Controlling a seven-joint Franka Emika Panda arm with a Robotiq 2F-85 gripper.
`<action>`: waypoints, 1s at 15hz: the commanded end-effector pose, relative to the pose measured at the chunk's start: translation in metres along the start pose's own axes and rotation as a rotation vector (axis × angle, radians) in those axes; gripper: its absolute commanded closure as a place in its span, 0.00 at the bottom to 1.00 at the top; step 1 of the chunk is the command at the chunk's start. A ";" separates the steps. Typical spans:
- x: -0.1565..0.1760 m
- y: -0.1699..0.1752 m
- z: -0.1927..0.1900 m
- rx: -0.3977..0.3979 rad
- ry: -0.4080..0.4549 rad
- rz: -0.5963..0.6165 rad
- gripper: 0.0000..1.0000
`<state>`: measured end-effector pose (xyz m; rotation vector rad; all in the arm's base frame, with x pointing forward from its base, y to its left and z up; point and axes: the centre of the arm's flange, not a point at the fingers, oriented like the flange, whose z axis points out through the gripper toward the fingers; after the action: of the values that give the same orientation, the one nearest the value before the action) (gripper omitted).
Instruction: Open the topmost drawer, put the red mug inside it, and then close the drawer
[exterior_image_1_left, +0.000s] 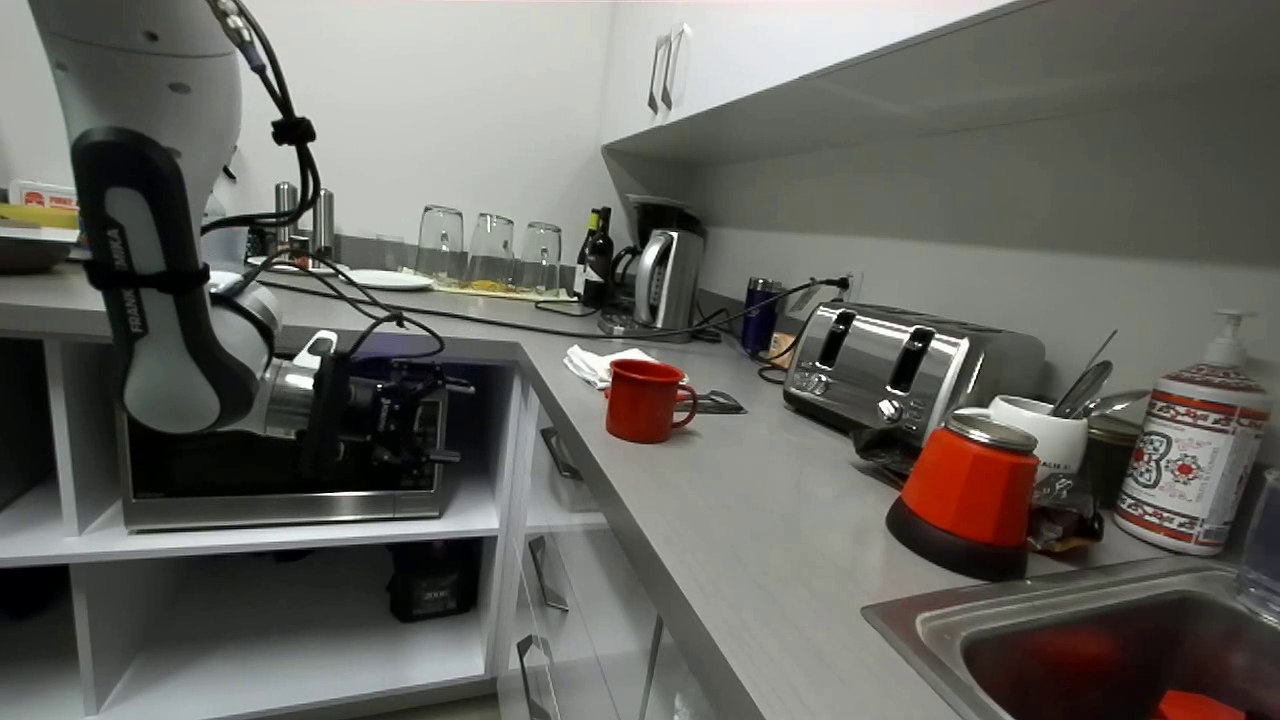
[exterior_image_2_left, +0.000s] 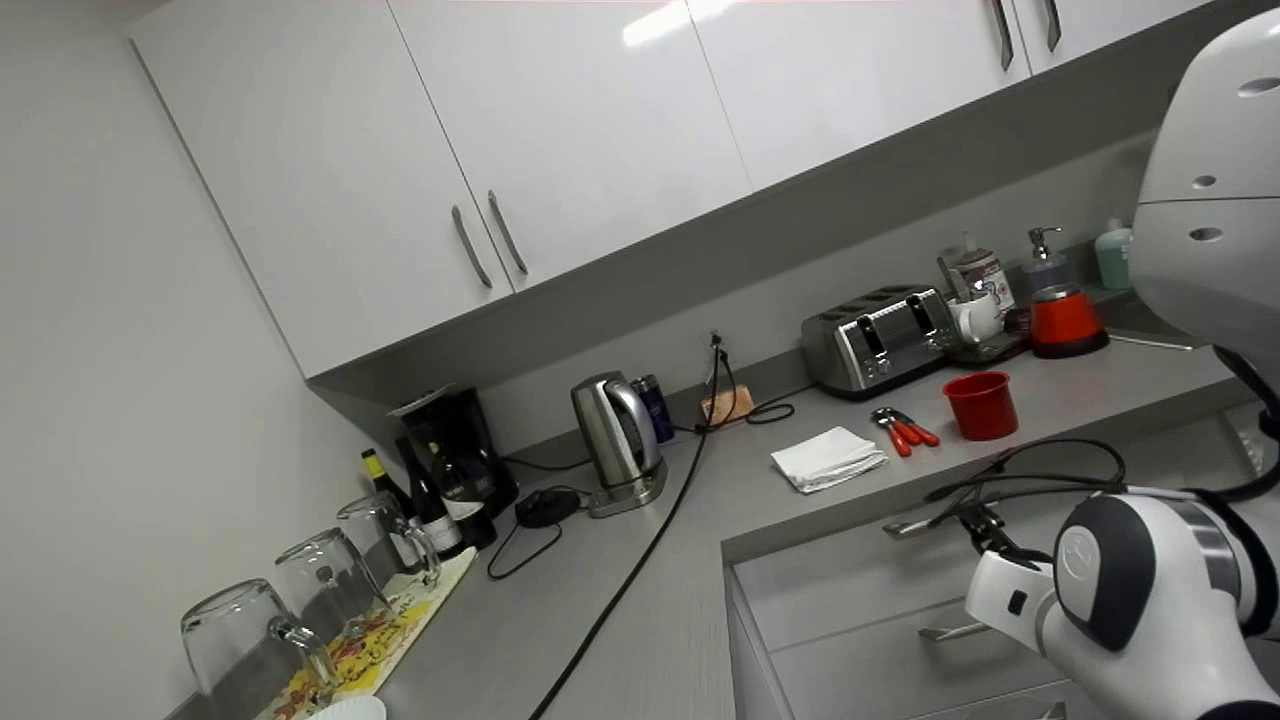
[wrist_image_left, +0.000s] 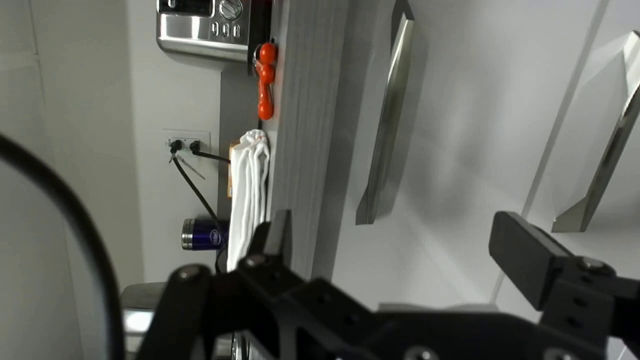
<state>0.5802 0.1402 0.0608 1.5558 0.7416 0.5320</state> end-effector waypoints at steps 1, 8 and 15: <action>0.003 -0.016 0.016 -0.051 -0.050 0.031 0.00; -0.012 -0.014 0.055 -0.094 -0.156 0.078 0.00; -0.004 -0.029 0.084 -0.092 -0.225 0.084 0.00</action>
<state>0.6157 0.0801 0.0378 1.5421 0.5207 0.4723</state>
